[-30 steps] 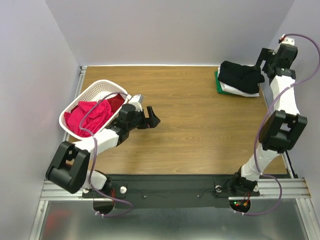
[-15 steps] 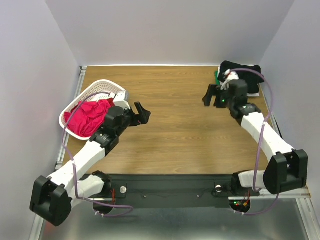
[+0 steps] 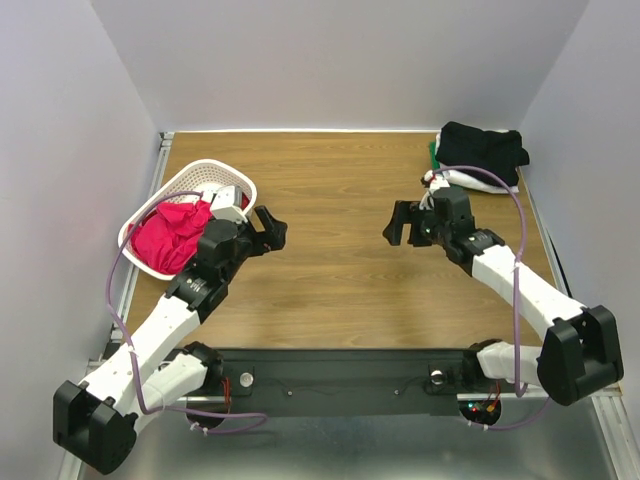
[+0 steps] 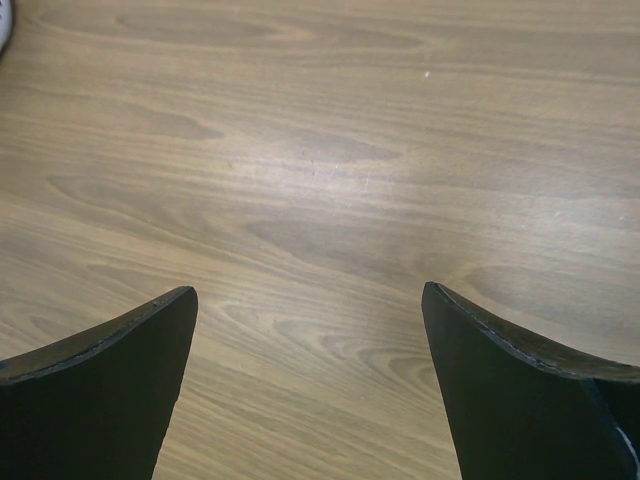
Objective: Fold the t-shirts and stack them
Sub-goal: Neatly place the folded tshirt to the corner
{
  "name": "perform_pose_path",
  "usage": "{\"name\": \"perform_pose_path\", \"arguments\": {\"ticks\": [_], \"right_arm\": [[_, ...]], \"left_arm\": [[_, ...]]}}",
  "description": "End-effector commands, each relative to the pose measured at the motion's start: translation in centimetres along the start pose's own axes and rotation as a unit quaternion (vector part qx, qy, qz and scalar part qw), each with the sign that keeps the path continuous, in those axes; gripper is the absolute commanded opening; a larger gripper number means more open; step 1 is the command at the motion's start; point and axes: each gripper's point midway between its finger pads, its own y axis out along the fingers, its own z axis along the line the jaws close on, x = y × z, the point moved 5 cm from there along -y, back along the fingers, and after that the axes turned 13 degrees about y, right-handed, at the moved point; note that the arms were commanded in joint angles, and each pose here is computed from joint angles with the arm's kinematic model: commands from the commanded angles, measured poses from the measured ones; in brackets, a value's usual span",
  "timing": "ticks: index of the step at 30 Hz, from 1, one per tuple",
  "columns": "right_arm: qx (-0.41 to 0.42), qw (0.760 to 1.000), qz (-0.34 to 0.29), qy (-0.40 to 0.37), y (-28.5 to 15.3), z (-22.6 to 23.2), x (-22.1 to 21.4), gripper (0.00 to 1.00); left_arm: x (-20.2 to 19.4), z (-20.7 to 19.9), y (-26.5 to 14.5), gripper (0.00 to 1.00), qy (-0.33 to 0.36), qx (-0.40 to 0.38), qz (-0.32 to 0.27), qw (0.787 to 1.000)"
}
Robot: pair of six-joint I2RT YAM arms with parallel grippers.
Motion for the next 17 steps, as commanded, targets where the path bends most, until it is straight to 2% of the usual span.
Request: {"name": "perform_pose_path", "arguments": {"ticks": [1, 17], "right_arm": [[0.043, 0.998, -0.044, -0.006, -1.07, 2.07, 2.2, 1.0], [0.043, 0.999, -0.034, -0.005, -0.82, 1.87, 1.74, 1.0]], "left_arm": [[2.18, -0.01, -0.44, 0.99, -0.003, 0.009, -0.035, 0.999], [2.72, 0.82, -1.08, 0.98, -0.007, 0.039, -0.055, 0.998]]}}
